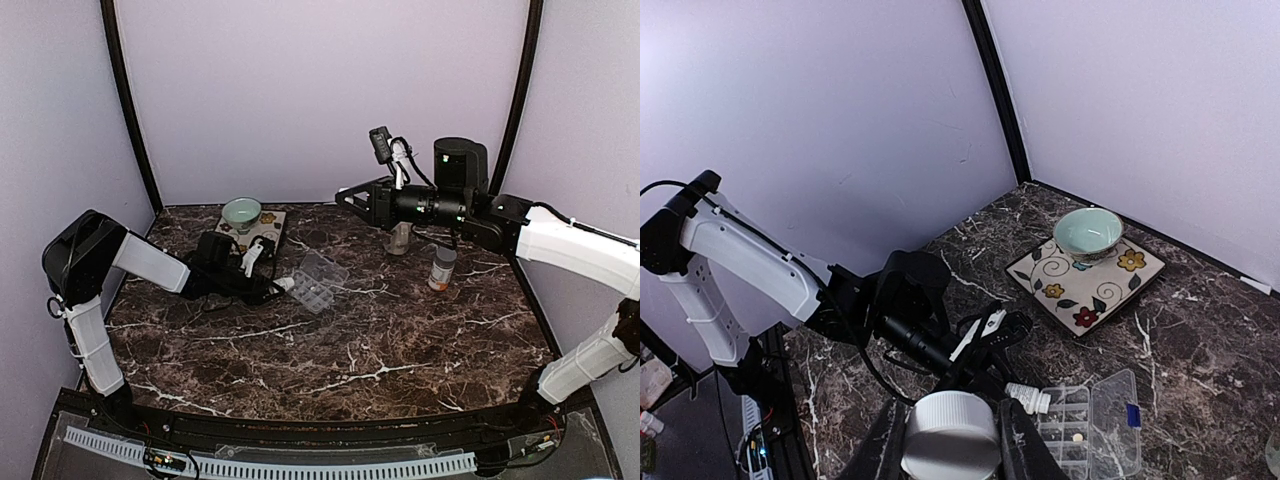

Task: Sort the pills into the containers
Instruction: Pour the pill into the compartment of the pill container.

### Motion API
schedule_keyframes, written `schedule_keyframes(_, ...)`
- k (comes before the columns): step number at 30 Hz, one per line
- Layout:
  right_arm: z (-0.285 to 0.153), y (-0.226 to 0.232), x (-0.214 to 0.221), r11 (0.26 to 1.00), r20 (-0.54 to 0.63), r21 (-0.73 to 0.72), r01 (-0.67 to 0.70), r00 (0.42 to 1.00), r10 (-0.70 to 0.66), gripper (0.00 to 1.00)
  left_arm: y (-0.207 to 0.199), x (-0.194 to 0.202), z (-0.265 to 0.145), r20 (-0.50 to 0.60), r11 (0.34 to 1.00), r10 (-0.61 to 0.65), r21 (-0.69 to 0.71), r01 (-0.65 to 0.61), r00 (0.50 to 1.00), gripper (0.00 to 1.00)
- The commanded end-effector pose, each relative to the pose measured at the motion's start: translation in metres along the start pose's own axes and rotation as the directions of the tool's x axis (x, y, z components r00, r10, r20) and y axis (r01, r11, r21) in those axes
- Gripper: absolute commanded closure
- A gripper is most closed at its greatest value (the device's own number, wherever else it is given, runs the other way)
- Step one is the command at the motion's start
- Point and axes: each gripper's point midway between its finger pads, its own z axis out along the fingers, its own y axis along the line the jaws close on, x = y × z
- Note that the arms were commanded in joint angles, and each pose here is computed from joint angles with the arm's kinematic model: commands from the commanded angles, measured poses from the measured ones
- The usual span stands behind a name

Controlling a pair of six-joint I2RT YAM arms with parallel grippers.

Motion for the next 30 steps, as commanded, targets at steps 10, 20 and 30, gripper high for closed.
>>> schedule_keyframes(10,-0.009,0.006,-0.017,1.000,0.063,-0.017,0.012,0.998,-0.011,0.99,-0.014,-0.019,-0.007,0.068,0.999,0.029,0.035,-0.031,0.997,1.00)
schedule_keyframes(20,-0.009,0.005,-0.014,1.000,0.056,-0.012,0.011,0.998,-0.010,0.99,-0.023,-0.023,-0.011,0.139,0.995,-0.008,0.102,-0.006,0.990,1.00)
schedule_keyframes(30,-0.008,0.006,-0.013,1.000,0.052,-0.021,0.000,0.999,0.001,0.99,-0.042,-0.045,-0.029,0.234,0.978,-0.064,0.209,0.014,0.970,1.00)
